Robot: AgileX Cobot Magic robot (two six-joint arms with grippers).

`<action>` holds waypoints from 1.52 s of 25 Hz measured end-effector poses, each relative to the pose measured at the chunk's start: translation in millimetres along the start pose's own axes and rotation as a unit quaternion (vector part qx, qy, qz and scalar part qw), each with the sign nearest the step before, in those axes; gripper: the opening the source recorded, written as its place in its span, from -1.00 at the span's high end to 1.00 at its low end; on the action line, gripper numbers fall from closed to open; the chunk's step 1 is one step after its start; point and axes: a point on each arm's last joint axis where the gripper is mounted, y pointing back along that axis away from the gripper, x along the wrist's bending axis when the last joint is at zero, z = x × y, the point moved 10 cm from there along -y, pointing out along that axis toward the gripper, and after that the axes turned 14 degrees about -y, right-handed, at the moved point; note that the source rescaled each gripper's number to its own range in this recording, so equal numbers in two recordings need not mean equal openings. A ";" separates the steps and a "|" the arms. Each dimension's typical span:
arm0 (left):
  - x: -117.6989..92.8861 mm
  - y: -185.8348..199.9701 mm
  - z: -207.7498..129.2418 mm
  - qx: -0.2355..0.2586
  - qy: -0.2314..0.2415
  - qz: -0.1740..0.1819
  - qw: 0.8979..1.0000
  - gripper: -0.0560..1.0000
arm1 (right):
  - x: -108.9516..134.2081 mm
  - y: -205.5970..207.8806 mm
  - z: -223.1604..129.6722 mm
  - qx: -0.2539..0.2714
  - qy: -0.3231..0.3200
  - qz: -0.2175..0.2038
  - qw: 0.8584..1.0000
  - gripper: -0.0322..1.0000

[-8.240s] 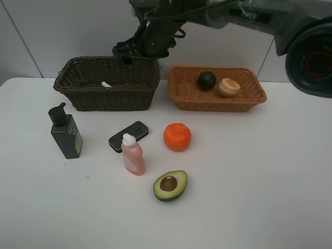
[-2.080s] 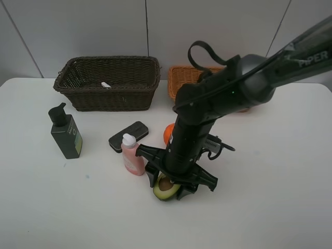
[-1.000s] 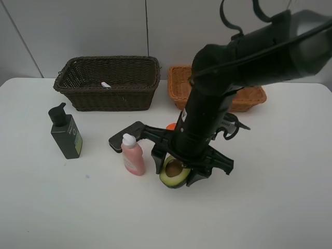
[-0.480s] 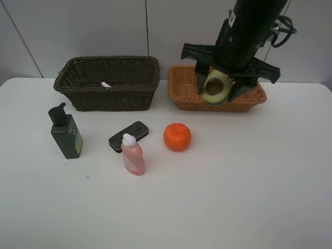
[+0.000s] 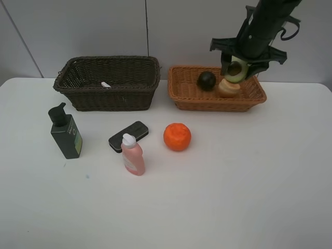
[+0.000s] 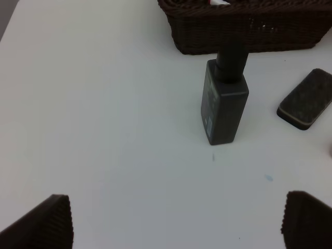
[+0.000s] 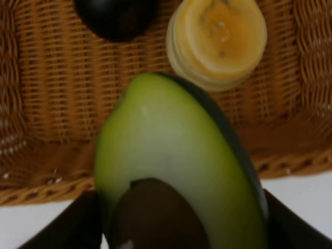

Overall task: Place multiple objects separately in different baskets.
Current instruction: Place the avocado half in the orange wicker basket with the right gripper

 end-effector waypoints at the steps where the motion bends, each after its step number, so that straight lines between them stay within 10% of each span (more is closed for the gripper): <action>1: 0.0 0.0 0.0 0.000 0.000 0.000 1.000 -1.00 | 1.2 -9.9 3.9 0.000 0.007 0.000 1.000 -0.35; 26: 0.0 0.0 0.0 0.000 0.000 0.000 1.000 -1.00 | 41.0 -79.3 27.4 0.005 0.047 0.036 0.998 -0.35; 31: 0.0 0.0 0.0 0.000 0.000 0.000 1.000 -1.00 | 40.3 -79.2 24.1 0.013 0.076 0.034 0.996 -0.90; 38: 0.0 0.0 0.0 0.000 0.000 0.000 1.000 -1.00 | 41.4 -79.0 21.4 0.018 0.075 0.036 0.996 -0.97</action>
